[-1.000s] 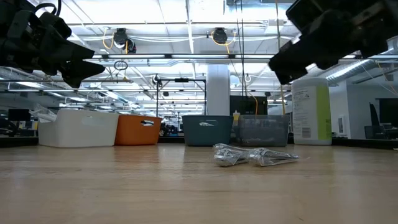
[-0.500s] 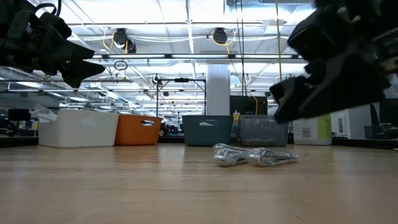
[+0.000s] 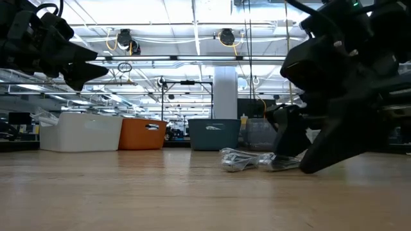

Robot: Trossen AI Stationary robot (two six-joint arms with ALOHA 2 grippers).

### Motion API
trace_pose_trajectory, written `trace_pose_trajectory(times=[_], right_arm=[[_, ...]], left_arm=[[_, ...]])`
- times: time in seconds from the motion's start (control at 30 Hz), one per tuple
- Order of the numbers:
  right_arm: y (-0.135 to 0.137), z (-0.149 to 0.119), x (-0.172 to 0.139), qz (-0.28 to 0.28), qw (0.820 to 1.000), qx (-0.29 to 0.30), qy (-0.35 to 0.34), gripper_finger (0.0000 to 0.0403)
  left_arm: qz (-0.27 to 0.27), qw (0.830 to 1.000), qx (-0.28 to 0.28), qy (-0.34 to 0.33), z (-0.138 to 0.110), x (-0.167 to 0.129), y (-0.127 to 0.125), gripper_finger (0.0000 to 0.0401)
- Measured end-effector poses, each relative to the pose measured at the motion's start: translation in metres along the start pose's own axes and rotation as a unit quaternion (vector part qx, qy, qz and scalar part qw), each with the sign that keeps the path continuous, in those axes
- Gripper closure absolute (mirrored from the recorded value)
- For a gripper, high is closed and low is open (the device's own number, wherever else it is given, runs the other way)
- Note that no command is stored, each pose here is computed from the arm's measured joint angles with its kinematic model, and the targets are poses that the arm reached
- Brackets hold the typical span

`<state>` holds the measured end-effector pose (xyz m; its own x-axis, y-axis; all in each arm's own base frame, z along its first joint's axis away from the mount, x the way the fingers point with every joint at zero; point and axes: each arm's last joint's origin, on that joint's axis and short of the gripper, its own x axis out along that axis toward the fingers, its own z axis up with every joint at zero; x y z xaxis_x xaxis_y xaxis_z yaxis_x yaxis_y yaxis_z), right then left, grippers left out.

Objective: Pick & Place Travel size toiletries
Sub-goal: Put the silver nail cutter into the black bin

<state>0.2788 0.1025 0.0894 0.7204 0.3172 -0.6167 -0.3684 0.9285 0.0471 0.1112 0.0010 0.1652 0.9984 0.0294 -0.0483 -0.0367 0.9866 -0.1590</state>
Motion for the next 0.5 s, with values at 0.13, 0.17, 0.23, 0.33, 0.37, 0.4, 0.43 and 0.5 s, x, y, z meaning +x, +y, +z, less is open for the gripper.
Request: trace_pose_trajectory(times=[0.13, 0.17, 0.23, 0.33, 0.37, 0.4, 0.43, 0.5], right_arm=[[-0.0014, -0.0055, 0.0004, -0.005, 1.000, 0.010, 0.028, 0.0216], [-0.0015, -0.0062, 0.0004, -0.008, 0.999, 0.010, 0.031, 0.0223], [-0.0015, -0.0063, 0.0004, -0.008, 0.999, 0.010, 0.032, 0.0236], [-0.0015, -0.0062, 0.0004, -0.007, 1.000, 0.003, 0.029, 0.0259], [-0.0014, -0.0063, 0.0005, -0.006, 1.000, 0.001, 0.029, 0.0266], [-0.0014, -0.0062, 0.0005, -0.006, 1.000, 0.000, 0.029, 0.0273], [-0.0018, -0.0062, 0.0005, -0.005, 1.000, 0.001, 0.029, 0.0281], [-0.0022, -0.0065, 0.0005, -0.005, 1.000, 0.001, 0.030, 0.0295]], left_arm=[[0.000, 1.000, 0.000, 0.000, 0.0000, 0.0000, 0.0000, 0.0146], [0.000, 1.000, 0.000, 0.000, 0.0000, 0.0000, 0.0000, 0.0146], [0.000, 1.000, 0.000, -0.001, 0.0002, 0.0000, 0.0000, 0.0146], [0.000, 1.000, 0.000, -0.001, 0.0001, 0.0000, 0.0000, 0.0146], [0.000, 1.000, 0.000, -0.001, 0.0001, 0.0000, 0.0000, 0.0146], [0.000, 1.000, 0.000, 0.000, 0.0000, 0.0000, 0.0000, 0.0146], [0.000, 1.000, 0.000, 0.000, 0.0000, 0.0000, 0.0000, 0.0146], [0.000, 1.000, 0.000, -0.001, 0.0001, 0.0000, 0.0000, 0.0146]])
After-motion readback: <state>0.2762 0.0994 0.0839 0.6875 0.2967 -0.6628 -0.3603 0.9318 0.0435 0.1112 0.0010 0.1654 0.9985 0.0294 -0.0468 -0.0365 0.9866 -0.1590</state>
